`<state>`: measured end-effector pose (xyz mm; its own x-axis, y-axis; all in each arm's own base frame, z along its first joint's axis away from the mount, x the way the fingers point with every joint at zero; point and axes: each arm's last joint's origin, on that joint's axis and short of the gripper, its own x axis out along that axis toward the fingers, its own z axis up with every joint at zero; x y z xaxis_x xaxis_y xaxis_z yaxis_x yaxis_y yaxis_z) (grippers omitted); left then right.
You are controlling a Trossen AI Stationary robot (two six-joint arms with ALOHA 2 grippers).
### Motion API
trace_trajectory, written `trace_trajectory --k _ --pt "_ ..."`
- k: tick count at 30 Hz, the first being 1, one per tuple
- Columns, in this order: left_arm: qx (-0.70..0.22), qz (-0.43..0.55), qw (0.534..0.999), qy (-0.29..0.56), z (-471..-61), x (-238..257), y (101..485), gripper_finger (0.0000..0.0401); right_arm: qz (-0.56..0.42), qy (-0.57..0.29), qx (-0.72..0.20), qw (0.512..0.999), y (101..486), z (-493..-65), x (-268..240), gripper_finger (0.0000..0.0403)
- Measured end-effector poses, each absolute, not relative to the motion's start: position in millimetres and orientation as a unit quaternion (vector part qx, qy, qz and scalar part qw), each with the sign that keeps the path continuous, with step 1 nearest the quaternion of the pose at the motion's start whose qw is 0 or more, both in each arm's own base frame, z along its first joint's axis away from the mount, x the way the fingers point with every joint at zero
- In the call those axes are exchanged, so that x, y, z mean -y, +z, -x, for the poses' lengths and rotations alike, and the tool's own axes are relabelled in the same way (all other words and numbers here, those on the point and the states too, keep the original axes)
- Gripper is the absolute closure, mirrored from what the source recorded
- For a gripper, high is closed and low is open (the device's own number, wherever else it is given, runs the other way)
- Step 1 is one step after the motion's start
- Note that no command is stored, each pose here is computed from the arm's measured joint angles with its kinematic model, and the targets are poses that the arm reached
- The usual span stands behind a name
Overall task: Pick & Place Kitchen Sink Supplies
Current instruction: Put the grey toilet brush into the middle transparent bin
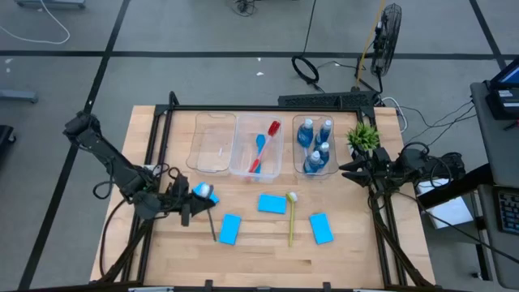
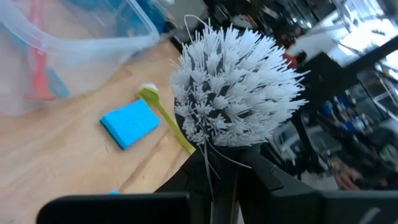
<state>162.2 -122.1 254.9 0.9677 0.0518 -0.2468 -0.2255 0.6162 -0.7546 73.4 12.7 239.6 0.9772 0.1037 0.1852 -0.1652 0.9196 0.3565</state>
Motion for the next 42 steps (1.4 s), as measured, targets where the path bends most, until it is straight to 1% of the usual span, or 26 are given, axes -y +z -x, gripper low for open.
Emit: trace_trajectory --k 3,9,16,19,24,29,32,36,42 --pt "-0.091 0.445 0.885 0.096 -169.2 113.1 255.2 0.0353 -0.188 0.069 0.082 0.976 239.6 -73.3 -12.6 0.0303" --pt "-0.056 0.477 0.87 0.108 -185.4 92.1 262.1 0.0353 -0.19 0.069 0.081 0.976 239.6 -73.4 -12.7 0.0303" --pt "0.017 0.466 0.877 0.118 -202.1 60.2 276.4 0.0353 -0.19 0.068 0.082 0.976 239.6 -73.4 -12.6 0.0303" --pt "0.024 0.464 0.877 0.126 -207.1 46.6 281.9 0.0353 -0.19 0.068 0.082 0.976 239.6 -73.4 -12.6 0.0303" --pt "0.011 0.454 0.879 0.148 -216.7 27.3 306.1 0.0353 -0.191 0.068 0.085 0.976 240.1 -73.3 -12.5 0.0303" --pt "-0.033 0.424 0.889 0.168 -234.3 10.3 333.1 0.0353 -0.191 0.068 0.086 0.976 240.3 -73.3 -12.5 0.0303" --pt "-0.084 0.399 0.893 0.193 -247.1 -0.8 339.6 0.0353 -0.191 0.068 0.086 0.975 240.5 -73.2 -12.5 0.0303" --pt "-0.122 0.375 0.894 0.212 -268.9 -17.3 346.8 0.0353 -0.191 0.069 0.086 0.975 240.5 -73.1 -12.6 0.0303" --pt "-0.138 0.352 0.9 0.216 -304.6 -50.8 356.9 0.0353 -0.191 0.069 0.085 0.975 240.4 -73.2 -12.6 0.0303"
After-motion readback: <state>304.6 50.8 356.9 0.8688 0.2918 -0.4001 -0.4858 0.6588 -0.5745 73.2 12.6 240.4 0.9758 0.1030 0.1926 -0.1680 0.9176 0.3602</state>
